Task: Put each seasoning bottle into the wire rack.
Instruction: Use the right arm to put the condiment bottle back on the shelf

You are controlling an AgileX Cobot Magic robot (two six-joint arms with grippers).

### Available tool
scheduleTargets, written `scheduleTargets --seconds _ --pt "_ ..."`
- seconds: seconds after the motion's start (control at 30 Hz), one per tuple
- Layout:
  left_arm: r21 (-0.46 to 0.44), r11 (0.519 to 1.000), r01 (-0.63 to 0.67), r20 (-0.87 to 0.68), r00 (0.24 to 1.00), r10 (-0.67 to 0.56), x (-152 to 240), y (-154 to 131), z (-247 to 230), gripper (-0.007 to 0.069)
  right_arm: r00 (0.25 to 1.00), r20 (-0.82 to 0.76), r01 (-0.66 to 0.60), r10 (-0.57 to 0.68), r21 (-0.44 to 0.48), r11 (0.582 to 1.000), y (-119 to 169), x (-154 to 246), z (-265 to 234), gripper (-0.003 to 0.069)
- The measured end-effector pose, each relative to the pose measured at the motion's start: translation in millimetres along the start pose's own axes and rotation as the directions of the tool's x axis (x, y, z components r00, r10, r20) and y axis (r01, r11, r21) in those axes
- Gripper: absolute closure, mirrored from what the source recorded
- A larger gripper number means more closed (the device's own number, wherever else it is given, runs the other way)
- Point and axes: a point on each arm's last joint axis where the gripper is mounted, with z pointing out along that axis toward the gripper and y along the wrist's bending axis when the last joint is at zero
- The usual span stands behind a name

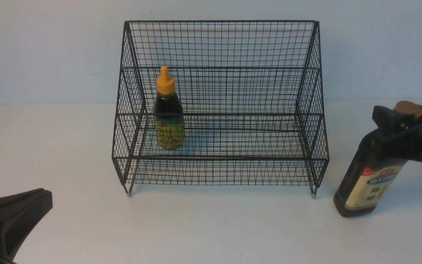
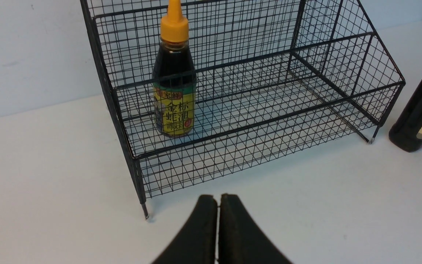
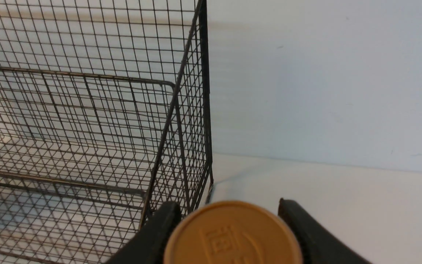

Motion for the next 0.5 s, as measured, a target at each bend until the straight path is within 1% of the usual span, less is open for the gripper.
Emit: scheduleTargets --seconds 0.1,0.13,0.17,0.2,0.3,0.43,0.5 --pt "0.000 1.000 0.000 0.000 1.000 0.000 0 0 0 0.0630 1.000 0.005 -0.003 0.003 -0.014 1.000 1 -17 -10 0.0345" --pt "0.000 1.000 0.000 0.000 1.000 0.000 0 0 0 0.0630 1.000 0.008 -0.005 0.005 -0.022 1.000 2 -30 -13 0.0345" --pt "0.000 1.000 0.000 0.000 1.000 0.000 0 0 0 0.0630 1.000 0.008 -0.004 0.004 -0.023 1.000 2 -31 -14 0.0345" --pt "0.001 1.000 0.000 -0.003 1.000 0.000 0 0 0 0.0630 1.000 0.011 -0.004 0.004 -0.035 0.999 4 -49 -17 0.0345" --pt "0.003 1.000 -0.006 -0.019 1.000 0.006 3 0 -3 0.0630 1.000 0.014 -0.002 0.002 -0.047 0.999 5 -70 -21 0.0345" --pt "-0.014 1.000 -0.005 -0.047 0.999 0.005 12 0 -21 0.0630 1.000 0.017 0.003 -0.002 -0.064 0.998 8 -100 -26 0.0345" --pt "-0.028 1.000 0.002 -0.038 0.999 -0.003 13 1 -27 0.0630 1.000 0.028 0.004 -0.002 -0.065 0.998 8 -106 -27 0.0345"
